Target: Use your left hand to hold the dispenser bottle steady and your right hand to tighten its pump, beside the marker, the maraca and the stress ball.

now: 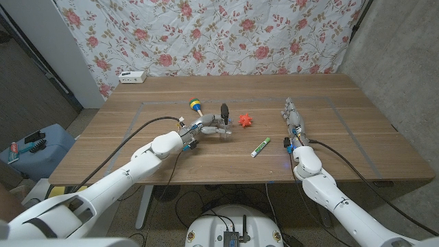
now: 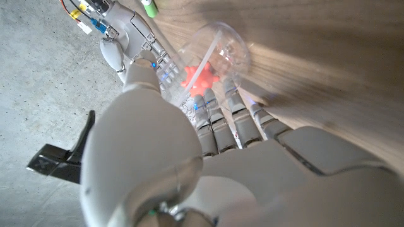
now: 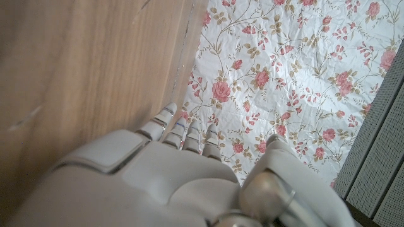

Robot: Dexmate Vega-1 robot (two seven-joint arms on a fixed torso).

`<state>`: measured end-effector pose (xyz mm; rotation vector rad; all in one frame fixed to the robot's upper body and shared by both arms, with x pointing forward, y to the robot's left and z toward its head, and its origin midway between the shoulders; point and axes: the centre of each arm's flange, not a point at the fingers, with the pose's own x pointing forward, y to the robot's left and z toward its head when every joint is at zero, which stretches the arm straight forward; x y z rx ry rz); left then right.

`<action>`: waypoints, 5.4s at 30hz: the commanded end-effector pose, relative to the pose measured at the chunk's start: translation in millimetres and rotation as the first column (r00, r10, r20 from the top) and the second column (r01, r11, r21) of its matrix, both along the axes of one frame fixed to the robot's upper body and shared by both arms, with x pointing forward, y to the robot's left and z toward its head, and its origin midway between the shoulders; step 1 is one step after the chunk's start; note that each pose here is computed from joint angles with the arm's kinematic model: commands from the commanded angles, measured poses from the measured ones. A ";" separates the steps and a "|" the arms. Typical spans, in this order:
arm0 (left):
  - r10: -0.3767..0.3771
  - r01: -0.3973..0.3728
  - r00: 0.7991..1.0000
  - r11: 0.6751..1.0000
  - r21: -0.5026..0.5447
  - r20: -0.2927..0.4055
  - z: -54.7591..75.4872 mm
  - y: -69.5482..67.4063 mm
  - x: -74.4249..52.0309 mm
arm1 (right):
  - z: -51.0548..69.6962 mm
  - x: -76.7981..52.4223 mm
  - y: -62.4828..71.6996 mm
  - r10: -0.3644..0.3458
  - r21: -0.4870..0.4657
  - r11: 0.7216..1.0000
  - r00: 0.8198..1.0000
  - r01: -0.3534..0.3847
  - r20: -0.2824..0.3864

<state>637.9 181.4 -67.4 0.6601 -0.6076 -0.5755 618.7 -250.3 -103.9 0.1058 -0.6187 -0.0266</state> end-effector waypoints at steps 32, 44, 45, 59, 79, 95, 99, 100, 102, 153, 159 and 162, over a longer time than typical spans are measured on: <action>0.018 -0.011 0.999 0.992 -0.122 0.051 -2.4 -8.4 5.8 | -3.1 3.8 -2.8 0.004 0.001 1.000 1.000 -0.004 -0.010; 0.033 -0.022 0.997 0.990 -0.139 0.073 3.3 -7.9 1.5 | -5.5 4.1 -3.2 0.005 -0.001 1.000 1.000 -0.005 -0.015; 0.033 -0.023 0.997 0.990 -0.141 0.072 3.7 -7.7 1.2 | -5.5 4.1 -3.1 0.004 -0.002 1.000 1.000 -0.004 -0.016; 0.036 -0.022 0.996 0.987 -0.160 0.084 11.0 -9.2 -1.8 | -3.6 4.3 -2.8 0.006 -0.022 1.000 1.000 -0.006 -0.020; 0.049 -0.038 0.995 0.990 -0.135 0.083 29.0 -32.7 -3.1 | 16.7 -5.4 2.8 0.030 -0.099 0.995 1.000 -0.029 0.008; 0.072 -0.060 0.993 0.991 -0.116 0.096 45.7 -54.9 -8.4 | 37.3 -8.7 -1.0 0.004 -0.204 0.979 1.000 -0.001 0.015; 0.085 -0.074 0.992 0.990 -0.117 0.097 48.3 -57.8 -10.1 | 42.5 -8.1 -1.3 0.002 -0.228 0.974 1.000 0.003 0.018; 0.090 -0.079 0.991 0.990 -0.115 0.099 48.9 -58.4 -10.6 | 43.9 -8.0 -1.2 -0.001 -0.237 0.972 1.000 0.005 0.016; 0.098 -0.087 0.990 0.990 -0.115 0.097 49.5 -59.4 -11.4 | 46.4 -7.6 -1.2 -0.005 -0.243 0.970 1.000 0.008 0.015; 0.118 -0.112 0.985 0.992 -0.051 0.130 60.5 -82.3 -5.3 | 114.2 -68.3 15.1 -0.150 -0.688 0.671 0.959 0.277 0.240; 0.121 -0.117 0.984 0.992 -0.041 0.134 64.5 -82.8 -6.3 | 121.9 -72.9 15.4 -0.156 -0.721 0.620 0.949 0.309 0.273; 0.121 -0.117 0.983 0.992 -0.036 0.136 66.7 -83.4 -7.5 | 126.7 -76.3 15.2 -0.158 -0.740 0.591 0.945 0.322 0.285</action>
